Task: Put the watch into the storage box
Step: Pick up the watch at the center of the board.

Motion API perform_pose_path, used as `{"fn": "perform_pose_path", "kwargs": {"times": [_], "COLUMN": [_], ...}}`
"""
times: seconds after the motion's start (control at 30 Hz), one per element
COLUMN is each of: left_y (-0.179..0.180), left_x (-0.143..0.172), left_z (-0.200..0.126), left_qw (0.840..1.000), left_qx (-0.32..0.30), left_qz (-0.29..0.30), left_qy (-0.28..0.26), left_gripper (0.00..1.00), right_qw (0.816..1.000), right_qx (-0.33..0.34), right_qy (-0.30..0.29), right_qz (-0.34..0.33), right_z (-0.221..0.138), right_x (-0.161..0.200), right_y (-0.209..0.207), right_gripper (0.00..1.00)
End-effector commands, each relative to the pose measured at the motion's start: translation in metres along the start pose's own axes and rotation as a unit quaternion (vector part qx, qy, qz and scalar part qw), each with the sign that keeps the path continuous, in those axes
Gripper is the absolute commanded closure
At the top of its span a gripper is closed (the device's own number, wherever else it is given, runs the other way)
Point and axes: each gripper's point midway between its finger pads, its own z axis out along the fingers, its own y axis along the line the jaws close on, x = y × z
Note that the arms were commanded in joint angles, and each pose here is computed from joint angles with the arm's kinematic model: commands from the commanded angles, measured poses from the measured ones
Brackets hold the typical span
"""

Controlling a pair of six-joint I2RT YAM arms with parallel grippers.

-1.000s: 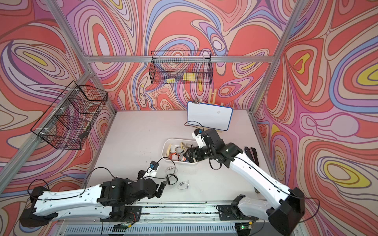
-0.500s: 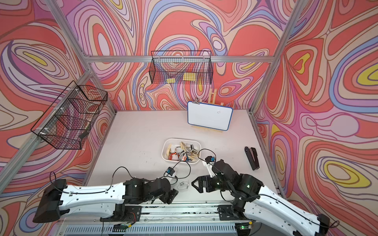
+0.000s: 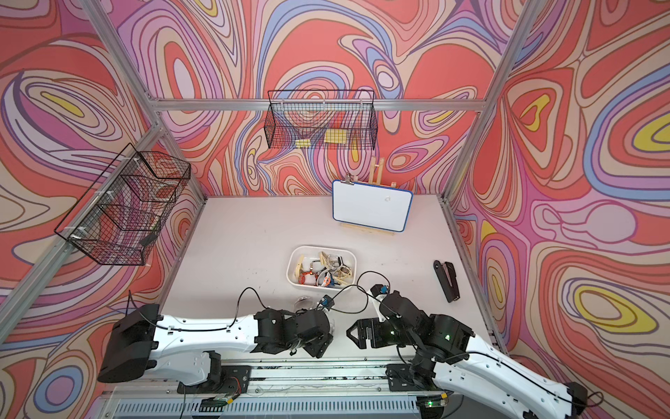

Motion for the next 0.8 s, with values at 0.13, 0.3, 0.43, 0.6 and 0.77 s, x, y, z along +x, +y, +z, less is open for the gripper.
{"fn": "perform_pose_path", "kwargs": {"times": [0.13,0.3,0.43,0.6,0.77], "left_y": [0.019,0.027,0.027,0.025,0.027], "left_x": [-0.001,0.0,-0.002,-0.004,-0.001], "left_z": [0.015,0.026,0.033,0.044,0.053], "left_qw": [0.998,0.997,0.997,0.995,0.992], "left_qx": [-0.035,-0.042,-0.039,-0.044,-0.06], "left_qz": [0.021,0.034,0.04,0.054,0.062], "left_qy": [0.037,0.055,0.062,0.075,0.092], "left_gripper": [0.35,0.39,0.4,0.46,0.56], "right_qw": [1.0,1.0,1.0,1.0,1.0], "right_qx": [0.006,0.011,0.011,0.016,0.019], "right_qy": [-0.006,-0.008,-0.009,-0.008,-0.008], "right_qz": [-0.014,-0.012,-0.011,-0.009,-0.008], "right_z": [-0.008,-0.008,-0.008,-0.006,-0.006], "right_x": [-0.001,0.0,-0.001,0.0,0.0], "right_y": [-0.001,-0.004,-0.004,-0.007,-0.008], "right_gripper": [0.02,0.02,0.02,0.02,0.02]}}
